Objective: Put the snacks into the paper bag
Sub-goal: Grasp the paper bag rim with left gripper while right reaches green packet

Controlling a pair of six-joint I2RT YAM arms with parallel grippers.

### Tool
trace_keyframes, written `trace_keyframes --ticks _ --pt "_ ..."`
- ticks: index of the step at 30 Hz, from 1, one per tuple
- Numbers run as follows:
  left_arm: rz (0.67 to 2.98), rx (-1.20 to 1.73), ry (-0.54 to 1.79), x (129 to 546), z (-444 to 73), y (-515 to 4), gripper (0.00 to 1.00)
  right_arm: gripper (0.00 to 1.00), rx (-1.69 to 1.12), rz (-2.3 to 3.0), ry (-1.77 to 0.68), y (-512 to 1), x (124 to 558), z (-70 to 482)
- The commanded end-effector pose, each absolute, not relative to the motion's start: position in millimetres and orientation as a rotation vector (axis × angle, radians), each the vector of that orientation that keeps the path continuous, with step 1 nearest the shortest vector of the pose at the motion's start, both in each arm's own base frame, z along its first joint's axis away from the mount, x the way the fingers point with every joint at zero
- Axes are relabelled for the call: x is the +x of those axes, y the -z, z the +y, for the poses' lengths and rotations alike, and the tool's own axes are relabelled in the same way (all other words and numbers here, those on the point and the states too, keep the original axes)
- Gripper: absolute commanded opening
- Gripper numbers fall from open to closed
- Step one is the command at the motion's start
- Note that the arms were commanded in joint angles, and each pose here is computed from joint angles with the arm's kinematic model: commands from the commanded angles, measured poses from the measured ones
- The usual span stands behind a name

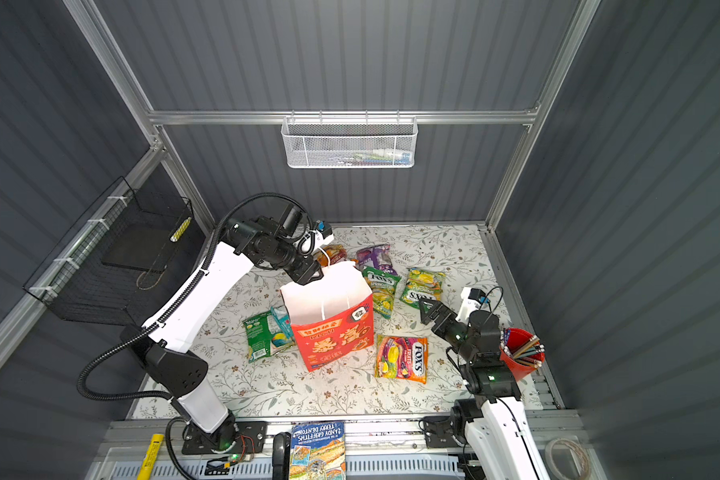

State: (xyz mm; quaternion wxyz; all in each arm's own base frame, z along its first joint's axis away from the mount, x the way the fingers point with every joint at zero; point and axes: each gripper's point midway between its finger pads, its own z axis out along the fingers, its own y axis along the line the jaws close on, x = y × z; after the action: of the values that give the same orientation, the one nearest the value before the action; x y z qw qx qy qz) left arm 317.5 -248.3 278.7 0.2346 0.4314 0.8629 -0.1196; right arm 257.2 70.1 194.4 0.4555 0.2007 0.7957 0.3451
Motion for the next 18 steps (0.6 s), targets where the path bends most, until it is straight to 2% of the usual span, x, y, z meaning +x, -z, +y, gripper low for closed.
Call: trace_keyframes --ticks 1,7,10,15,18 --pt "2.376 1.186 0.363 310.6 -251.7 -275.2 0.42 0.99 0.459 1.947 -0.835 -208.0 257.7 70.3" --pt "2.421 1.159 0.408 305.8 -256.9 -261.8 0.24 0.99 0.46 1.942 -0.815 -212.6 258.1 67.7" --pt "2.439 1.033 0.429 310.6 -258.4 -269.7 0.0 0.99 0.46 1.939 -0.793 -216.2 259.1 65.2" --pt "2.306 0.525 0.638 335.5 -271.2 -335.9 0.0 0.99 0.458 1.956 -0.771 -223.7 266.3 64.1" --pt "2.243 0.328 0.655 341.7 -259.7 -354.7 0.0 0.99 0.469 2.001 -0.745 -220.5 275.8 63.3"
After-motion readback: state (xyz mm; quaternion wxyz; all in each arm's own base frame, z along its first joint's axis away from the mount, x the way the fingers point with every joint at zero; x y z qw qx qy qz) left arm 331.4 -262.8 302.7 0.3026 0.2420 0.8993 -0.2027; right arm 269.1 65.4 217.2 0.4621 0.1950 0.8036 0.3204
